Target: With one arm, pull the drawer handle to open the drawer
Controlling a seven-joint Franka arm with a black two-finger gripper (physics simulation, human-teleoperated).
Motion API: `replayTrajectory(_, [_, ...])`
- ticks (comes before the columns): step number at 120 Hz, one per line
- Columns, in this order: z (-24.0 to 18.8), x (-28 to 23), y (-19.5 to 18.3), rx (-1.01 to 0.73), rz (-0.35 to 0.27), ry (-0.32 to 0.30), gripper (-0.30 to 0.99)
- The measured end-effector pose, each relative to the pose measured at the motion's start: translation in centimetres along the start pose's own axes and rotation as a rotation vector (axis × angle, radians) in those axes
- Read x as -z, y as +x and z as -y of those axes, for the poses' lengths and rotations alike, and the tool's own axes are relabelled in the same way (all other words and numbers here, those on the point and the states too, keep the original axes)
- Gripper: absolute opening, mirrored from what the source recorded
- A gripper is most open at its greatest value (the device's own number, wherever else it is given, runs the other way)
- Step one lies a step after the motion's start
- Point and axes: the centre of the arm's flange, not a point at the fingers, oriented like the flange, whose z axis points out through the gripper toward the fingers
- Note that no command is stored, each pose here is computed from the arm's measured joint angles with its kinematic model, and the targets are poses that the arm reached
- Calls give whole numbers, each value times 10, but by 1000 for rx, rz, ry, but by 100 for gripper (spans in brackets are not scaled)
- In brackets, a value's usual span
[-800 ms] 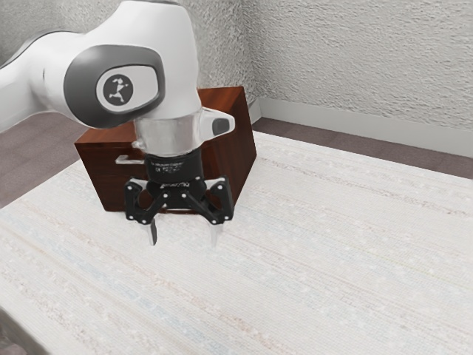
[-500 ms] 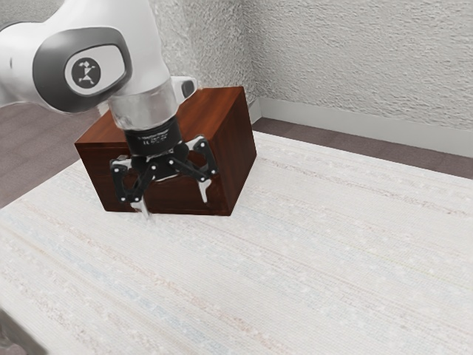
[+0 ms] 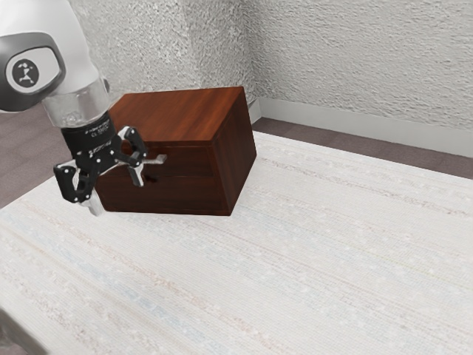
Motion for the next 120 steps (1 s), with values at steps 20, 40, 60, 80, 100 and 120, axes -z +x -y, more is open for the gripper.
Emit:
replayTrajectory(20, [38,8,64,205,2,-50,69])
replayTrajectory(40, [47,12,95,344,-19,-81,69])
replayTrajectory(60, [16,9,73,336,-21,-88,69])
replayTrajectory(80, [-4,2,79,344,16,-90,69])
replayTrajectory(100, [-10,-15,116,386,43,-131,69])
replayTrajectory(120, [-32,-39,141,395,14,-168,69])
